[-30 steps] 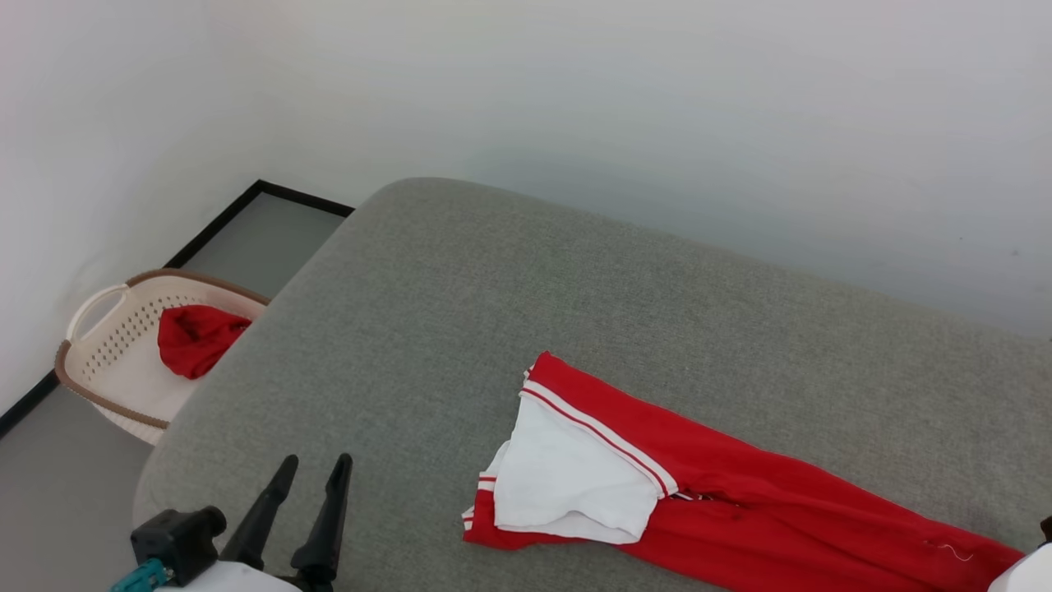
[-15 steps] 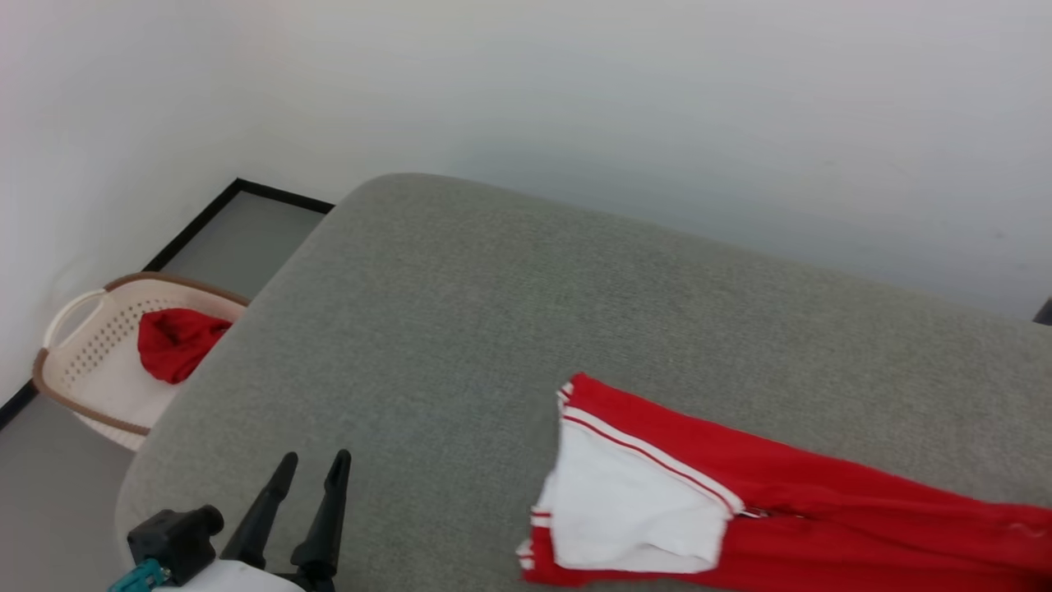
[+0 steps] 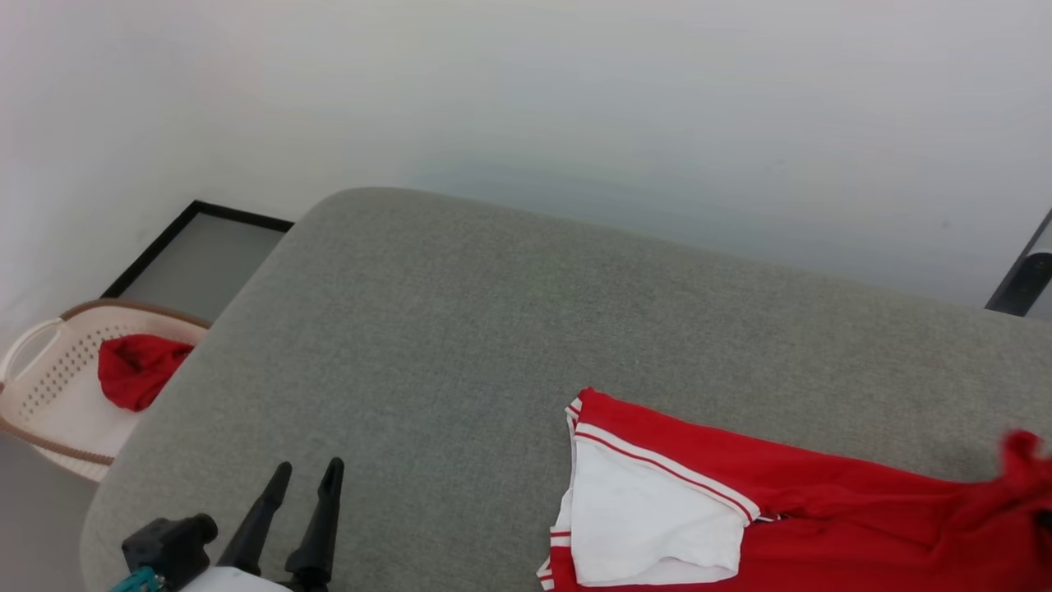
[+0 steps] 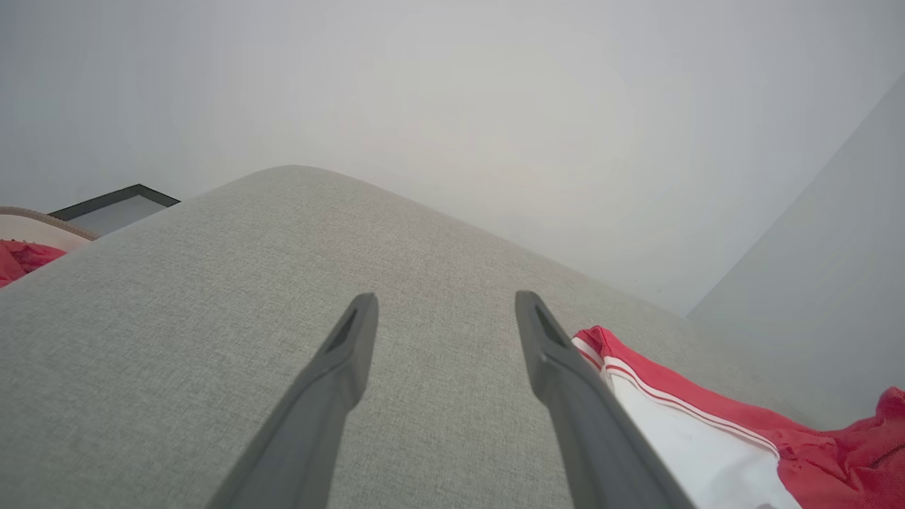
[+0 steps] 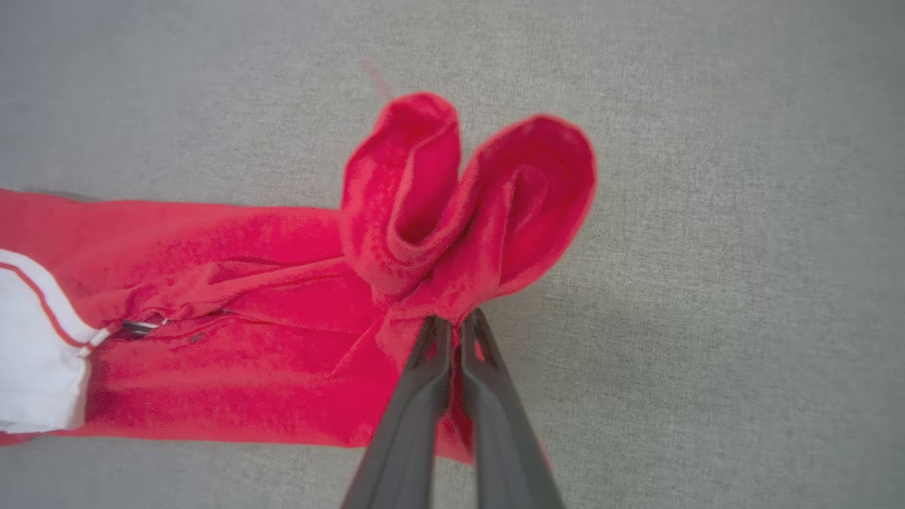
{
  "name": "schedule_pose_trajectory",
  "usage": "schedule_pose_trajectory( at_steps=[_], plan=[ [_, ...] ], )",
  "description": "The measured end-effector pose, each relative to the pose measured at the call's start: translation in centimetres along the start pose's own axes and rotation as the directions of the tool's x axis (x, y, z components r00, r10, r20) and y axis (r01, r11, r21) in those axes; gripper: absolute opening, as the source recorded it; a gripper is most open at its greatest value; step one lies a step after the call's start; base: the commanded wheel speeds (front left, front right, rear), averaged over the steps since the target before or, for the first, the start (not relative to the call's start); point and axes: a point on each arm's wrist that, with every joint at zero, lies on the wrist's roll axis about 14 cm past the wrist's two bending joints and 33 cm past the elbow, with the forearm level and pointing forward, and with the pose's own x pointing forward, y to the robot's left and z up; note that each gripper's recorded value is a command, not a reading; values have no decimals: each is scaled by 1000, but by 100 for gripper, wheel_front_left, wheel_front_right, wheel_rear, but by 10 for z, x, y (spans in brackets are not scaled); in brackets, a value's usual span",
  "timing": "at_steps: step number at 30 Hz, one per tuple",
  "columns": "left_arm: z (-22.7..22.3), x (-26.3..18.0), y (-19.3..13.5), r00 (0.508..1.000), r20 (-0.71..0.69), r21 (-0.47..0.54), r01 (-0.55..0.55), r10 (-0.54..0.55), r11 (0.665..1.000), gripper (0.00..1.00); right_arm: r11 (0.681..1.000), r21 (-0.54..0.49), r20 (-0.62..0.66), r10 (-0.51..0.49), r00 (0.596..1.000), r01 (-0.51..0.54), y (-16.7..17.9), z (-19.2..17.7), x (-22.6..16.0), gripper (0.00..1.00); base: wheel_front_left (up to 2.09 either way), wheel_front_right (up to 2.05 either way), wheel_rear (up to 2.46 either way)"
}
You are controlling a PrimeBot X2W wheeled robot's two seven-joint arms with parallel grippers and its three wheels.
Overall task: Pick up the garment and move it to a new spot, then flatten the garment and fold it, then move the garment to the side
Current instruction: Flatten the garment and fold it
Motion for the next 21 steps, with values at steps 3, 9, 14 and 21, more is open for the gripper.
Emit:
schedule_pose_trajectory(
  at_steps=[3, 9, 14, 21],
  plan=[
    [-1, 0, -1, 1000, -2, -9, 3, -3, 1000, 100, 995, -28, 39, 102, 994, -101, 35, 12, -9, 0, 0, 0, 0],
    [-2, -2, -4, 1000, -3, -23, 9, -10, 1000, 100, 950, -132, 38, 289, 957, -282, 113, 17, -18, 0, 0, 0, 0],
    [-4, -5, -2, 1000, -10, -37, -5, 4, 999, 100, 891, -205, 0, 414, 910, -405, 175, 13, -17, 0, 0, 0, 0],
    [-4, -11, 2, 1000, -9, -45, -26, 26, 999, 100, 809, -270, -87, 519, 850, -522, 241, -7, -8, 0, 0, 0, 0]
  ],
)
